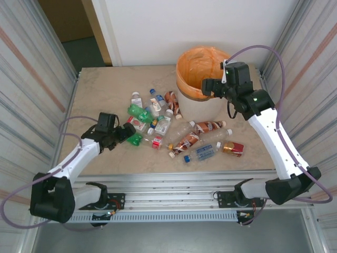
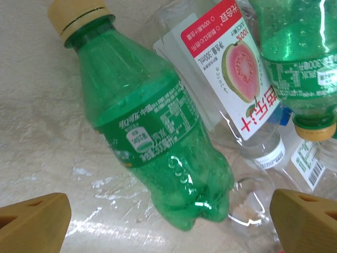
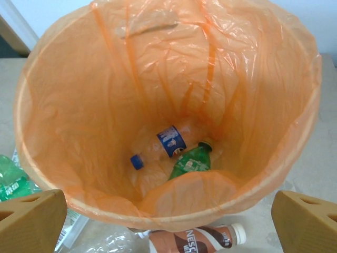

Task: Put the plastic bottles in the bin

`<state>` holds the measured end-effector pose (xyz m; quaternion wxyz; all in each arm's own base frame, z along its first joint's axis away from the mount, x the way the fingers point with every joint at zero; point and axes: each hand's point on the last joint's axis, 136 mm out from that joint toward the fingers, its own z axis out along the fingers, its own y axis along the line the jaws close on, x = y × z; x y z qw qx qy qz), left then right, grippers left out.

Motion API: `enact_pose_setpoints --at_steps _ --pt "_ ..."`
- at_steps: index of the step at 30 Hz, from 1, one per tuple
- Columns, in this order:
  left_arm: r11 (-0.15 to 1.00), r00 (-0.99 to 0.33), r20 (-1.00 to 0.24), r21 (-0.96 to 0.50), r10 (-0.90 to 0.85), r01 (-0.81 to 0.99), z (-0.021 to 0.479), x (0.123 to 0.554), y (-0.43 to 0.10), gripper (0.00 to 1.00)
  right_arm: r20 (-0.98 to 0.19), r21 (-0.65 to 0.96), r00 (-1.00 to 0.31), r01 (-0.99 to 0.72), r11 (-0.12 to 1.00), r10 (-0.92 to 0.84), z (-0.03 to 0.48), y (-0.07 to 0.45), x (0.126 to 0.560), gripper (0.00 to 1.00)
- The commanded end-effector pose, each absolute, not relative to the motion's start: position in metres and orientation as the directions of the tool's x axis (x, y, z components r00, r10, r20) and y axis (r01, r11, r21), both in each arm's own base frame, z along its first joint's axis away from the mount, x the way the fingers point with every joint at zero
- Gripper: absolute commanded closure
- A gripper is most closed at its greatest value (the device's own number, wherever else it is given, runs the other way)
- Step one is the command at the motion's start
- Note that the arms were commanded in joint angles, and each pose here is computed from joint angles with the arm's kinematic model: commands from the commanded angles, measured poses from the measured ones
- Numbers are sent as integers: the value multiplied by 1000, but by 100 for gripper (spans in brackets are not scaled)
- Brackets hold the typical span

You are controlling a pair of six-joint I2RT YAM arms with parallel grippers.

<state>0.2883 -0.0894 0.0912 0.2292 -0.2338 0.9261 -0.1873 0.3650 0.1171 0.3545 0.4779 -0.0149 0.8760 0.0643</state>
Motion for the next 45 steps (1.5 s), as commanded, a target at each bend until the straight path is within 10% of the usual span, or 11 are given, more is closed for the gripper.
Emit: enact_pose_setpoints --at_steps 1,30,45 --pt "801 -772 -338 -491 -539 -344 95 302 -95 3 -850 116 -522 -58 992 69 361 113 360 2" --pt "830 -822 -235 -368 -519 -419 24 285 -80 22 -843 163 -530 -82 983 95 350 129 355 2" --pt "825 -795 -284 -373 -536 -423 36 282 -62 58 -839 168 -537 -95 981 91 342 144 359 2"
